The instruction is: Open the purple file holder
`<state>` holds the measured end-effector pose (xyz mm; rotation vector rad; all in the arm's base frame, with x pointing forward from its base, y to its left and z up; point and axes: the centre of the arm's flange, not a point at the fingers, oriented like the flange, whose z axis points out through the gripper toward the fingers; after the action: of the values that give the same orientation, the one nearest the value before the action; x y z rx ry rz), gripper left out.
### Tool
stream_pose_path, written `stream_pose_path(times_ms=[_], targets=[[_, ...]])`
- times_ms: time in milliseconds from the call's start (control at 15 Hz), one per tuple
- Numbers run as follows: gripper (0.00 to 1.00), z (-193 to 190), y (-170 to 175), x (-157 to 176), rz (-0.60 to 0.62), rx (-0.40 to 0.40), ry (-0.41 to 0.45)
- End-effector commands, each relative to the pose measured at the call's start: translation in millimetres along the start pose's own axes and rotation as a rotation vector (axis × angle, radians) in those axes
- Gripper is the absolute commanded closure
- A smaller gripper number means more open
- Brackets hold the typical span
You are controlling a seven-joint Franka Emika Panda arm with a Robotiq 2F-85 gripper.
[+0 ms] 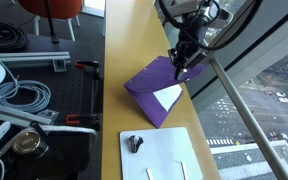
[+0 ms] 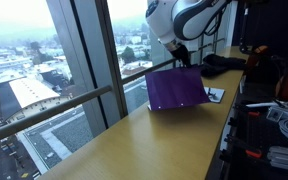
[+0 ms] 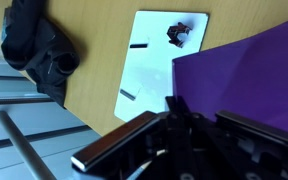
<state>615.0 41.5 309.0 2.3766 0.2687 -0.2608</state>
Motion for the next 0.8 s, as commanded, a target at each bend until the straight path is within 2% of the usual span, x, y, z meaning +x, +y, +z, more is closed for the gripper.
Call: stream_pose_path(times_ms=[0,400,733], targets=[[1.00,-30.1,-13.4,1.0,0.003,-0.098,0.068],[1.00,-71.1,-70.8,3.4,-0.034,-0.193,0.169],[1.00,-75.8,-121.8,7.5,-0.102,-0.343,0.255]])
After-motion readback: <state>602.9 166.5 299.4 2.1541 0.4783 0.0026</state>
